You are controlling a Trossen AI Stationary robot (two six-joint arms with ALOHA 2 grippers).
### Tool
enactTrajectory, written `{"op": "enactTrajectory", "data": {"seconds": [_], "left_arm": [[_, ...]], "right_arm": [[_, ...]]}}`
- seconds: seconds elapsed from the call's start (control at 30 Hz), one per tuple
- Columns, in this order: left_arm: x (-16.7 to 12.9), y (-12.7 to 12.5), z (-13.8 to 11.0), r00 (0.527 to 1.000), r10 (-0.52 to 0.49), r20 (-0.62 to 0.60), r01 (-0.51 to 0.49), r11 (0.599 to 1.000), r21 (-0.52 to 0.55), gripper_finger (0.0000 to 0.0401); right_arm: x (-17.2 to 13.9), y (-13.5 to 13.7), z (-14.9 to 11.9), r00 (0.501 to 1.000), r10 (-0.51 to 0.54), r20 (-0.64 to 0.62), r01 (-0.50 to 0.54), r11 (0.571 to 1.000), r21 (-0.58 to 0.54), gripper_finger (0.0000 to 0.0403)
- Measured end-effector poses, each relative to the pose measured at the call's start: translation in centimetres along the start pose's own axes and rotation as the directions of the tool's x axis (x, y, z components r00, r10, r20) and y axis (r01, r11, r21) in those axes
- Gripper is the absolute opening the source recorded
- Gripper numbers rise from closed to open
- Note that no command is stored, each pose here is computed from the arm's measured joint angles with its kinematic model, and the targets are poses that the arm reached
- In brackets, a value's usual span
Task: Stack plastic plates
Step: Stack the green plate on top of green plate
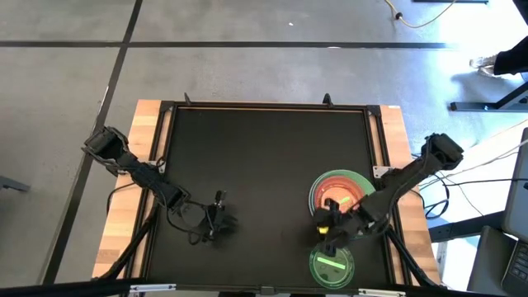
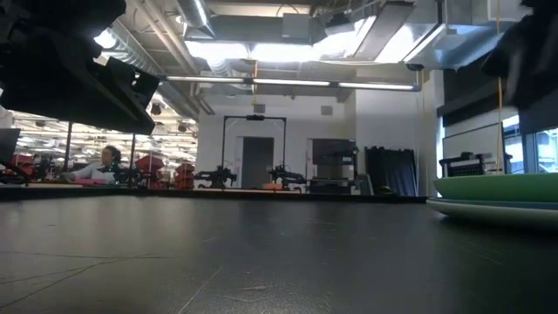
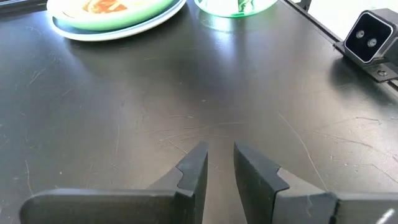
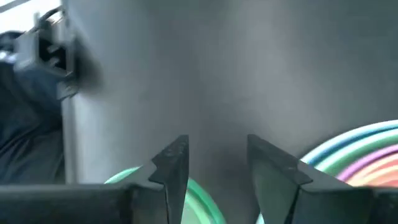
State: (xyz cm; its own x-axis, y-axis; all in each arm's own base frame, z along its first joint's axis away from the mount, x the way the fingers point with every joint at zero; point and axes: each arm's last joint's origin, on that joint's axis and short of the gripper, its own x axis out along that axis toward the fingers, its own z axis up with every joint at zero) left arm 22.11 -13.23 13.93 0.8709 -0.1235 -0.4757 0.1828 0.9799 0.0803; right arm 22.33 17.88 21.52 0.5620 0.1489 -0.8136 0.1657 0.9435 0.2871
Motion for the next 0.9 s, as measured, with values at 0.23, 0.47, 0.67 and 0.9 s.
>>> {"op": "enactTrajectory", "data": {"seconds": [0.23, 0.47, 0.67, 0.9], "left_arm": [[0.0, 0.0, 0.0, 1.000, 0.000, 0.000, 0.000, 1.000, -0.001, 0.0072], [0.0, 0.0, 0.0, 1.000, 0.000, -0.001, 0.000, 1.000, -0.022, 0.0072], [0.0, 0.0, 0.0, 1.000, 0.000, -0.001, 0.000, 1.000, -0.022, 0.0072], [0.0, 0.0, 0.0, 1.000, 0.000, -0.001, 0.000, 1.000, -0.022, 0.0072]], "right_arm": [[0.3, 3.1, -1.3, 0.997, 0.073, 0.001, -0.073, 0.995, -0.061, 0.0151], [2.6, 3.8, -3.5, 0.995, 0.033, -0.097, -0.044, 0.992, -0.117, 0.0151], [4.4, 3.4, -4.3, 0.985, -0.020, -0.170, -0.006, 0.989, -0.150, 0.0151], [5.1, 2.8, -4.4, 0.981, -0.091, -0.169, 0.054, 0.977, -0.208, 0.0151]]}}
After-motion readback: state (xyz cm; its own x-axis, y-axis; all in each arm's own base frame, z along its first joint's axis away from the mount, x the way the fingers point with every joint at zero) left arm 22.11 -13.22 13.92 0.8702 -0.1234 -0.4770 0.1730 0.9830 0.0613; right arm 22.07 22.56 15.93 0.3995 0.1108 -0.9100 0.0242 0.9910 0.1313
